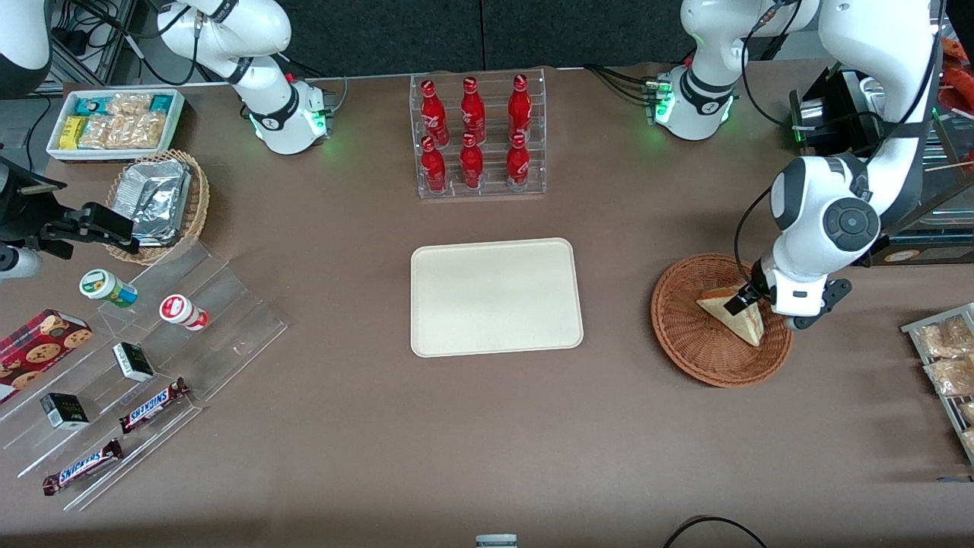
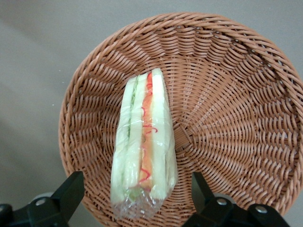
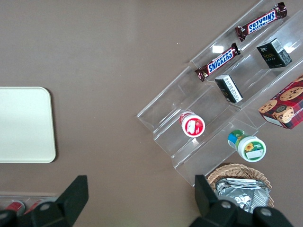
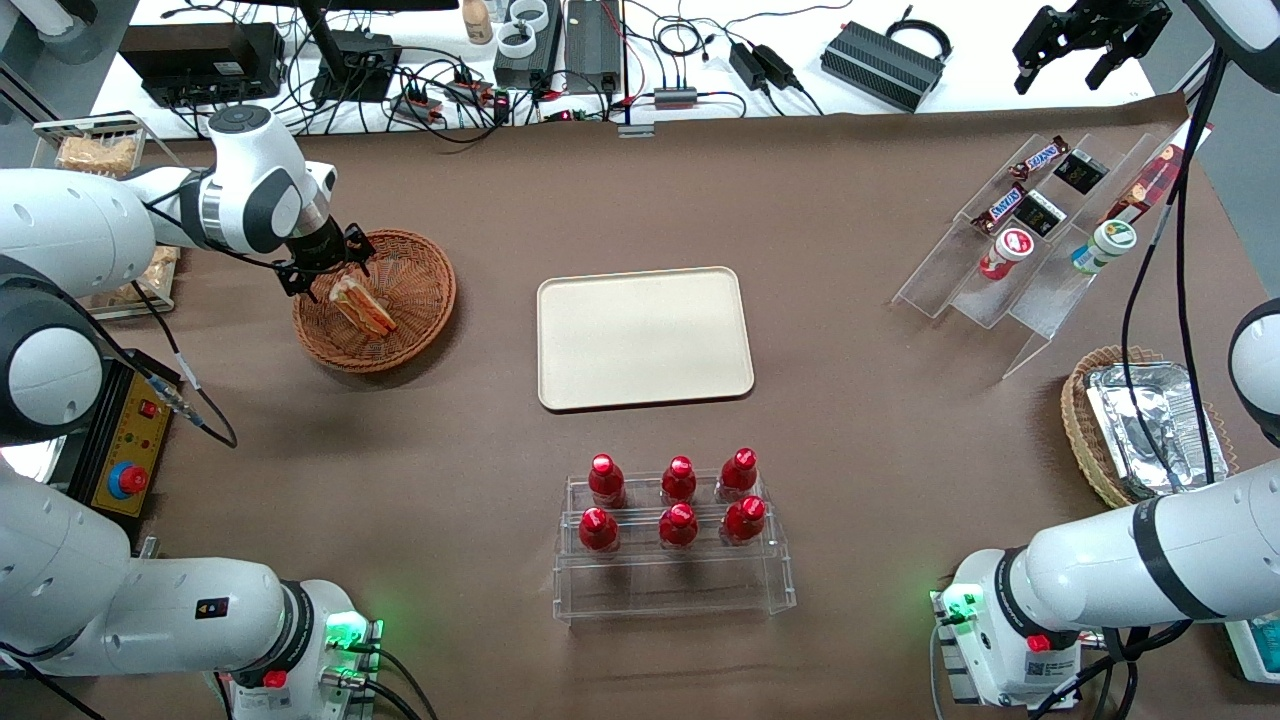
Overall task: Place sandwich from basket to tray
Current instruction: 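Lower the left gripper and close it on the wrapped sandwich, then lift the sandwich and carry it with the left gripper over the white tray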
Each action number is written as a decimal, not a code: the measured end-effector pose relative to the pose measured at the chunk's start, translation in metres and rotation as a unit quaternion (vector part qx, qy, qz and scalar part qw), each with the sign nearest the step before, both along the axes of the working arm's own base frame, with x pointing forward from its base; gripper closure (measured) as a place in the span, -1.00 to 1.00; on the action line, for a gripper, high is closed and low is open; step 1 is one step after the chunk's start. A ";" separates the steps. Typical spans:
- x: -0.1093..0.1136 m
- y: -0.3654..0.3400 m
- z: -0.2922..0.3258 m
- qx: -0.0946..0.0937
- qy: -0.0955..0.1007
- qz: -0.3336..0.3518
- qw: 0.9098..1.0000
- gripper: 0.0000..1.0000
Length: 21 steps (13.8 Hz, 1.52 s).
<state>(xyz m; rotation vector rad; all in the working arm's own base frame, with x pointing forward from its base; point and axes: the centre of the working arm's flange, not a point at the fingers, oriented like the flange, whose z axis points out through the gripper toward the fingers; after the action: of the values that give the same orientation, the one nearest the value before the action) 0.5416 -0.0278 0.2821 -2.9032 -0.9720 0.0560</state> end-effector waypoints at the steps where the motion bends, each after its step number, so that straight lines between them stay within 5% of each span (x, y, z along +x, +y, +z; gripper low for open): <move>1: -0.001 0.000 -0.006 -0.001 -0.001 0.000 1.000 -1.00; 8: -0.010 0.000 -0.046 -0.001 0.032 0.007 0.999 -0.87; 13: -0.011 0.001 -0.041 0.004 0.056 0.010 0.998 0.13; 18: 0.016 -0.021 0.004 0.015 0.092 -0.004 0.996 0.59; 21: 0.022 -0.068 0.027 0.022 0.098 -0.042 0.994 0.64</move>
<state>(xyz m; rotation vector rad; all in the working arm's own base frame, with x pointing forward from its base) 0.5638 -0.0958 0.3095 -2.8284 -0.8080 0.3054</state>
